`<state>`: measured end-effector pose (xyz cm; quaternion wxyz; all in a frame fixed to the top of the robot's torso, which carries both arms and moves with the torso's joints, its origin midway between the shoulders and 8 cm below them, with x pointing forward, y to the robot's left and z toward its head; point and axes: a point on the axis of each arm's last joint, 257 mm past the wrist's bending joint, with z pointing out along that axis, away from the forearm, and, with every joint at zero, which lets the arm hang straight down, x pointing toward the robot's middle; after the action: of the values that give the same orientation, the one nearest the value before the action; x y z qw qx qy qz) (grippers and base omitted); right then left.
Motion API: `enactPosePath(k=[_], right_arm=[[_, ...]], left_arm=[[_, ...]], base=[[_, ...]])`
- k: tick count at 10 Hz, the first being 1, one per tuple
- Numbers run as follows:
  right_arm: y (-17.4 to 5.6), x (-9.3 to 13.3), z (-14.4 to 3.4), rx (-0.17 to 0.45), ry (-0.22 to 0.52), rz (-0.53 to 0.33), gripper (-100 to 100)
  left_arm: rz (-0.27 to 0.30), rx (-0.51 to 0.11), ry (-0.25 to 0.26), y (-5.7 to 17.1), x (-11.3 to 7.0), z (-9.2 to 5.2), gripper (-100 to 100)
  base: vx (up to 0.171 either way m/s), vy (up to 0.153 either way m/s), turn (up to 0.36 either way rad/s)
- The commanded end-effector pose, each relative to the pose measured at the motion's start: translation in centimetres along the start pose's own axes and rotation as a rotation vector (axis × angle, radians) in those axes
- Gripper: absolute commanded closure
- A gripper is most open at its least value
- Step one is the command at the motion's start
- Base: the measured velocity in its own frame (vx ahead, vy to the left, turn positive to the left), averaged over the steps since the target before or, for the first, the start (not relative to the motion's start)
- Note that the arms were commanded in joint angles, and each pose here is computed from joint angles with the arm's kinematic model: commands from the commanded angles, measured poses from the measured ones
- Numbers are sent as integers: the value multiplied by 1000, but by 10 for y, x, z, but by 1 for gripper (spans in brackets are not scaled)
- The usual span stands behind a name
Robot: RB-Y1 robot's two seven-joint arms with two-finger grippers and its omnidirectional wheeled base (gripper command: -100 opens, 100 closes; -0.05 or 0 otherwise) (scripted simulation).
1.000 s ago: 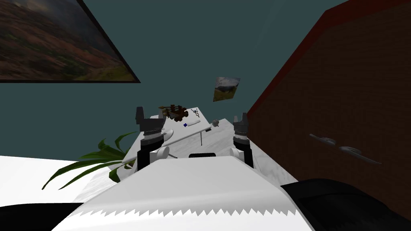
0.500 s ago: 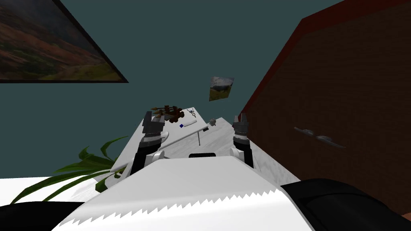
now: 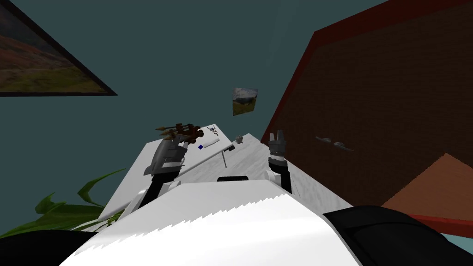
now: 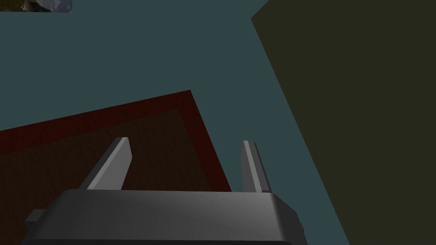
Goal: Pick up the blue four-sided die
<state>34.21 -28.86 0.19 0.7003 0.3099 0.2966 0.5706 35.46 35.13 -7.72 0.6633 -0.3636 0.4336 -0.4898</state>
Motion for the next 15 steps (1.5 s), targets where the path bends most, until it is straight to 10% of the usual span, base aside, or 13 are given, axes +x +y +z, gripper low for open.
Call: enactPosePath(k=[1, 8, 15], right_arm=[[0, 0, 0, 0, 0, 0, 0], [0, 0, 0, 0, 0, 0, 0], [0, 0, 0, 0, 0, 0, 0]], left_arm=[[21, -43, -1, 11, -7, -4, -100], [259, -471, -19, 124, -88, -85, -100], [472, -795, -45, 173, -179, -181, -100]], base=[[-19, -33, -104], [-11, -55, -281], [64, -42, -194]])
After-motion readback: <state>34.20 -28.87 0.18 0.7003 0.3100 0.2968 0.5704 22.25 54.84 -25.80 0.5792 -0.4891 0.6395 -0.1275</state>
